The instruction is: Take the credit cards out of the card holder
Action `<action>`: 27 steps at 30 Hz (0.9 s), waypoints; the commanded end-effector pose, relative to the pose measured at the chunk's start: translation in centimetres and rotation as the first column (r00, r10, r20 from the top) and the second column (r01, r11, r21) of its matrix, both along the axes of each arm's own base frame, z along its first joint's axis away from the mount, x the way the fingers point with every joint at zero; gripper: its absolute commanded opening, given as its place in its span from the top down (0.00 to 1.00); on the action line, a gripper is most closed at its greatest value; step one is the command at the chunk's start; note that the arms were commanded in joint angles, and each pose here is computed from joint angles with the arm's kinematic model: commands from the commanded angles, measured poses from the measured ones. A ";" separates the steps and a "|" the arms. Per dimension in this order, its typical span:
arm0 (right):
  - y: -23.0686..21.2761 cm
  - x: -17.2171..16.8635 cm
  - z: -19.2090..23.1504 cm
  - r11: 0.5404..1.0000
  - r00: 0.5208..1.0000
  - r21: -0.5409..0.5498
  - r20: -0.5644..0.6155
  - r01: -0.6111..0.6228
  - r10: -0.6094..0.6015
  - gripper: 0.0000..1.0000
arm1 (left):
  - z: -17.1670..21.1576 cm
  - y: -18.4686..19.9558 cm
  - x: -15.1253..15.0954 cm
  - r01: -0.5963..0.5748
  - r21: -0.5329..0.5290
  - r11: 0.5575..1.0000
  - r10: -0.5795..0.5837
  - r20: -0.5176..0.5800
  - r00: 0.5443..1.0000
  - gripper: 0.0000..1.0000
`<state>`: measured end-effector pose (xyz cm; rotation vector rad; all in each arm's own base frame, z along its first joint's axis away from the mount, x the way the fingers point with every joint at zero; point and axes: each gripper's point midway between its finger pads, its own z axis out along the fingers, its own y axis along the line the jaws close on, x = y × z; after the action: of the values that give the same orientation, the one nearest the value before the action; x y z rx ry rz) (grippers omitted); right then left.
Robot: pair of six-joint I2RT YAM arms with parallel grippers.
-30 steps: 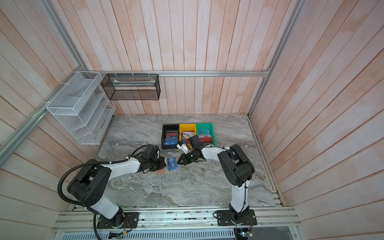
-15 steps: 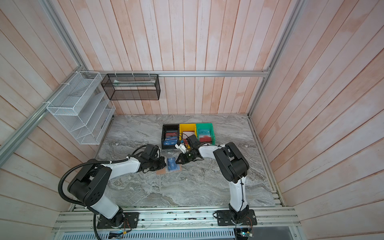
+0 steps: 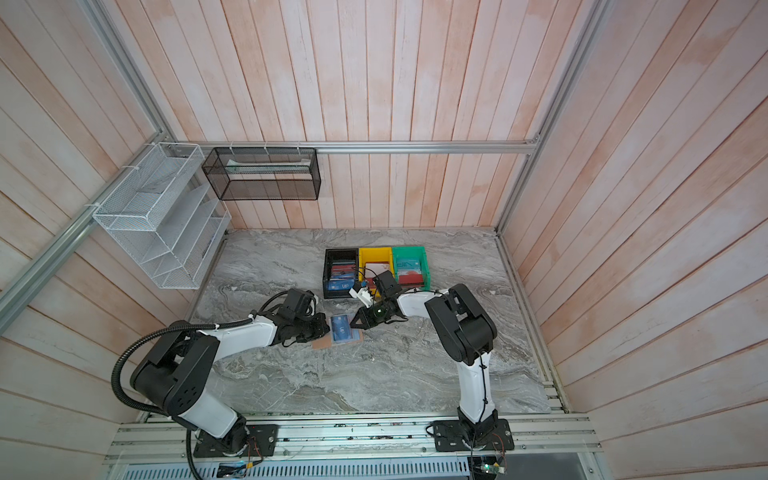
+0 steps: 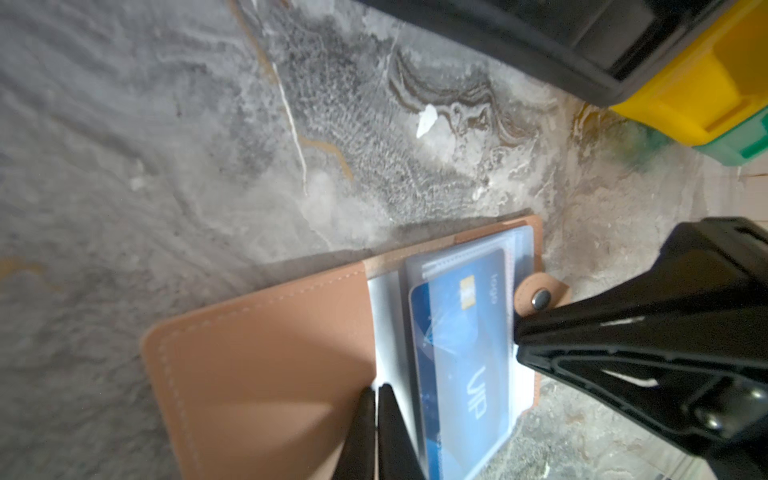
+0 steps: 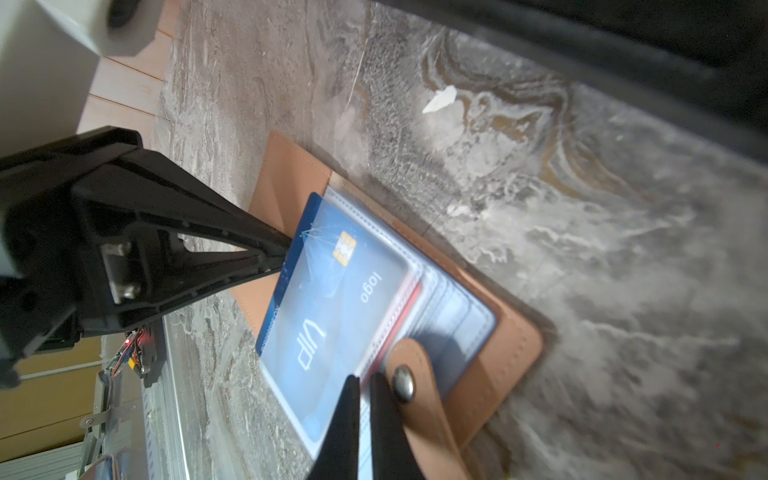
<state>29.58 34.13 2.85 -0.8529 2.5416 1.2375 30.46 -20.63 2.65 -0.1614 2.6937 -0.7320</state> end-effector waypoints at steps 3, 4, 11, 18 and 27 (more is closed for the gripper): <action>-1.4 -1.5 -2.9 0.996 0.998 -0.092 -0.059 0.009 -0.014 0.88 | 0.5 0.2 0.0 -0.002 -0.031 1.000 0.003 0.022 1.000 0.86; -1.4 -1.5 -2.8 0.996 0.998 -0.092 -0.057 0.009 -0.014 0.88 | 0.5 0.0 0.1 0.002 -0.043 0.999 -0.001 0.026 1.000 0.84; -1.4 -1.6 -3.0 0.995 0.998 -0.096 -0.060 0.005 -0.011 0.88 | 1.2 -1.5 0.3 0.032 -0.142 0.989 -0.027 0.042 0.999 0.80; -1.4 -1.6 -3.0 0.995 0.998 -0.096 -0.061 0.003 -0.009 0.88 | 1.2 -1.8 0.3 0.038 -0.167 0.985 -0.032 0.041 0.999 0.81; -1.5 -1.7 -3.1 0.995 0.998 -0.098 -0.064 0.000 -0.007 0.88 | 0.4 -1.7 -0.1 0.032 -0.186 0.982 -0.029 0.017 0.999 0.82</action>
<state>29.59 34.14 2.86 -0.8539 2.5402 1.2373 30.66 -22.33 3.70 -0.1517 2.6073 -0.9711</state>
